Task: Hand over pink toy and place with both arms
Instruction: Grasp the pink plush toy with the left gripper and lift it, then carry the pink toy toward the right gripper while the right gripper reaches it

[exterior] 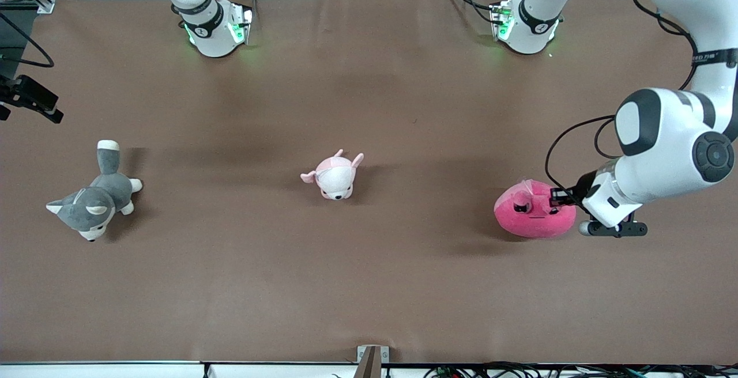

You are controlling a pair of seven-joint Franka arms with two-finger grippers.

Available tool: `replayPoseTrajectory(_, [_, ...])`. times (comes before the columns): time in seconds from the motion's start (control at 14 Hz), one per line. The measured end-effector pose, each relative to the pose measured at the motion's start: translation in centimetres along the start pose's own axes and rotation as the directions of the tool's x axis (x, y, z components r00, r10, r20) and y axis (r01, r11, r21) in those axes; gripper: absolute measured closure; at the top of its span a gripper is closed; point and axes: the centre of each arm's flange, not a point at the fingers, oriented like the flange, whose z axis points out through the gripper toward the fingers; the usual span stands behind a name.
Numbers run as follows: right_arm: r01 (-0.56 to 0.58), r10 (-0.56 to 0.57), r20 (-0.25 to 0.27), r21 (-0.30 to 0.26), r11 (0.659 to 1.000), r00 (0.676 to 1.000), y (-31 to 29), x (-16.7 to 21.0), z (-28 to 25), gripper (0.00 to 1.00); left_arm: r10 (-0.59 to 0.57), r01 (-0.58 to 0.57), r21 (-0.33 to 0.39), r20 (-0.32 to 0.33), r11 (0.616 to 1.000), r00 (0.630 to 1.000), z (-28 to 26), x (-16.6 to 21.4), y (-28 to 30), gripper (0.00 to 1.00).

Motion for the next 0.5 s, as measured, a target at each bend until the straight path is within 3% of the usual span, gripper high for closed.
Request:
replayPoseTrajectory(0.07, [0.000, 0.000, 0.008, 0.024, 1.000, 1.000, -0.4, -0.1, 0.1, 0.00, 0.004, -0.004, -0.009, 0.008, 1.000, 1.000, -2.2, -0.8, 2.4, 0.92])
replayPoseTrajectory(0.36, [-0.009, 0.001, 0.036, 0.212, 0.977, 0.999, -2.8, -0.4, 0.2, 0.01, -0.029, 0.030, -0.049, 0.018, 0.998, 0.999, -7.7, -4.8, 13.5, 0.92])
replayPoseTrajectory(0.5, [-0.007, -0.008, 0.049, 0.303, 0.953, 0.999, -4.8, -0.5, 0.1, 0.10, -0.053, 0.055, -0.073, 0.029, 0.996, 0.998, -8.1, -7.1, 19.0, 0.92])
